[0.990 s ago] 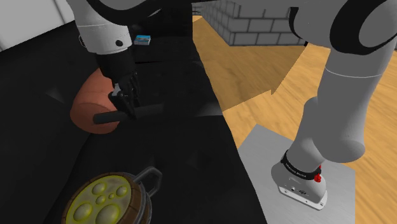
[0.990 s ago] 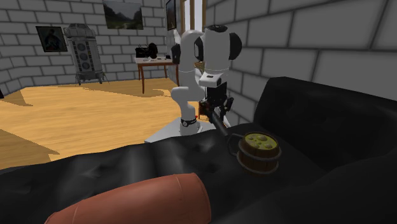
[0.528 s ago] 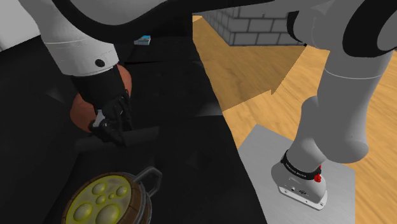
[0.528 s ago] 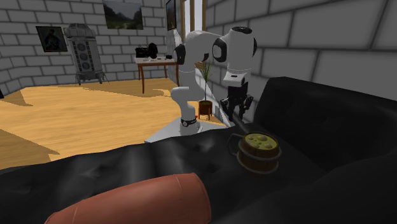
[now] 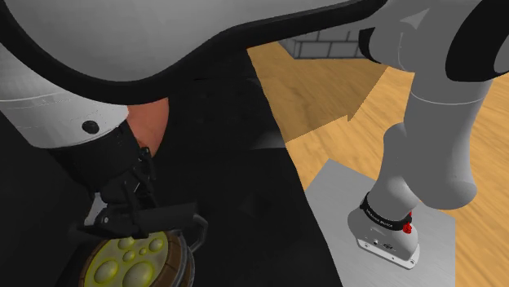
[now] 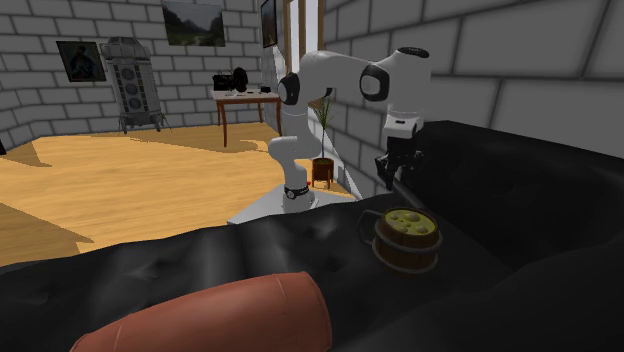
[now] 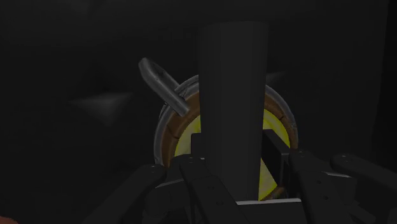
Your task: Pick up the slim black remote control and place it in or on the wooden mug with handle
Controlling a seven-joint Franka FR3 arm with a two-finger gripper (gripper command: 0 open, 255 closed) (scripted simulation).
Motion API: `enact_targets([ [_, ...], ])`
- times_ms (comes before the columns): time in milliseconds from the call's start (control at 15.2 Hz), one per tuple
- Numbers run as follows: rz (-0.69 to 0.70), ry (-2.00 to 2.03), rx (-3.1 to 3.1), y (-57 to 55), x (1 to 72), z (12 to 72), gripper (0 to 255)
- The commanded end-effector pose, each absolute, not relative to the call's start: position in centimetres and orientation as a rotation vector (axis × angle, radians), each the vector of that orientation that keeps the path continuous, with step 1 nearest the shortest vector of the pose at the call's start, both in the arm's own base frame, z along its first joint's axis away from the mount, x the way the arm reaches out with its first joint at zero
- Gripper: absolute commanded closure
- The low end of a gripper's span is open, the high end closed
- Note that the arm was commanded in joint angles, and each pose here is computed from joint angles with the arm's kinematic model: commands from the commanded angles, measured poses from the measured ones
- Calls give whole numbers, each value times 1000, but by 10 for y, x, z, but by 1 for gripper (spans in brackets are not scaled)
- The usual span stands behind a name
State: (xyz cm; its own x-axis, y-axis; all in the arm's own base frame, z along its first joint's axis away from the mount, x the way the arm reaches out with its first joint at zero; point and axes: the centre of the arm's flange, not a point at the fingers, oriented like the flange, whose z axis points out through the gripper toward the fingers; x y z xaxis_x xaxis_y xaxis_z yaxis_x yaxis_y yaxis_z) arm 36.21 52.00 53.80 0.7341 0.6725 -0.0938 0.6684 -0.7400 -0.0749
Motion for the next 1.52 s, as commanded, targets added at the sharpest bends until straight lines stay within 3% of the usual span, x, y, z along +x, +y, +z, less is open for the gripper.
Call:
enact_targets([
  [0, 178, -1117, -2892, 520, 360, 529, 255],
  [528, 178, -1117, -2892, 520, 360, 483, 255],
  [1056, 178, -1117, -2892, 520, 360, 483, 255],
  [1122, 178, -1117, -2892, 520, 360, 483, 0],
  [1452, 178, -1117, -2892, 520, 360, 483, 0],
])
